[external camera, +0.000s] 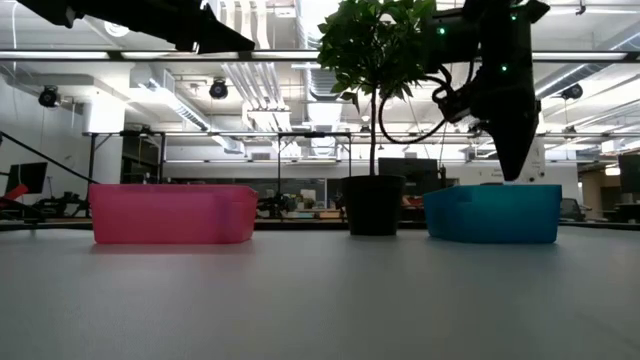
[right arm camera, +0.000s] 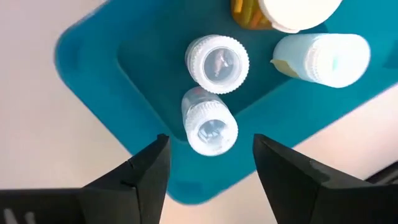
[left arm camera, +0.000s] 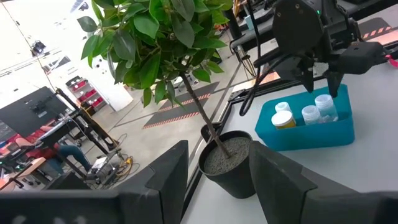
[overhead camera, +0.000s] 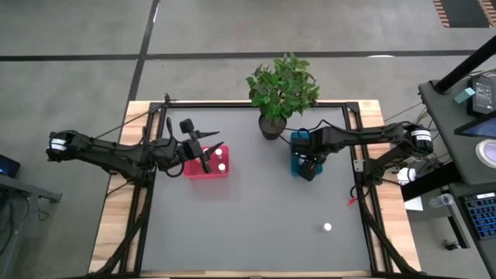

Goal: Pick and place medicine bottles into bin by pill shape (circle, oval)
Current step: Put the small pink pill bottle into the pink bin

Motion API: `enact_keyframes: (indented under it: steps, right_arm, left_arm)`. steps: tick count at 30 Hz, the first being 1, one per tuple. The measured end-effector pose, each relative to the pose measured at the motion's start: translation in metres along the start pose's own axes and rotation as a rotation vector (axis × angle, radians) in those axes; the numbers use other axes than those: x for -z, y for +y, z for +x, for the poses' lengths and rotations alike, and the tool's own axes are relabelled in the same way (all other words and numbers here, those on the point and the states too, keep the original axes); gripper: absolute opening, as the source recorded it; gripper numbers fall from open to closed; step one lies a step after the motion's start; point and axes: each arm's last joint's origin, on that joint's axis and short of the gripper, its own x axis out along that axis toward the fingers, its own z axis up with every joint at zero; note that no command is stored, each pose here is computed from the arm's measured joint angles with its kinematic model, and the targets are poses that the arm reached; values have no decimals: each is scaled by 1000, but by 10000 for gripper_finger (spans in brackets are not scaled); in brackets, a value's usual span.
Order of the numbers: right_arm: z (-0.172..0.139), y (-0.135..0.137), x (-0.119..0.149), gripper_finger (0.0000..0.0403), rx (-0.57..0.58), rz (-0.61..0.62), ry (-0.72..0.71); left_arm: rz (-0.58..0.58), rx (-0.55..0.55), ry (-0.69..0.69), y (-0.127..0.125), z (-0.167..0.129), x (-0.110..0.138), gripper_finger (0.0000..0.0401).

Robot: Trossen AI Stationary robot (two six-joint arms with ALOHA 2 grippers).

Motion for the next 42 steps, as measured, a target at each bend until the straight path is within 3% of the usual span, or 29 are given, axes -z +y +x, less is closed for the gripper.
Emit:
enact_keyframes:
  steps: [9,17,25,35,42]
  right_arm:
    - [-28,4,-5,217,-13,59,-23]
    - [-51,32,2,217,-59,86,-80]
    - [-61,73,33,215,-112,141,-89]
    - [-67,109,75,214,-218,286,61]
    - [-60,122,106,234,-196,355,169]
  left_arm:
    - [0,0,0,0,0,0,151]
    - [0,1,2,0,0,0,151]
    - [-16,1,1,0,0,0,151]
    - [-23,0,-1,0,0,0,151]
    - [-23,0,0,0,0,0,151]
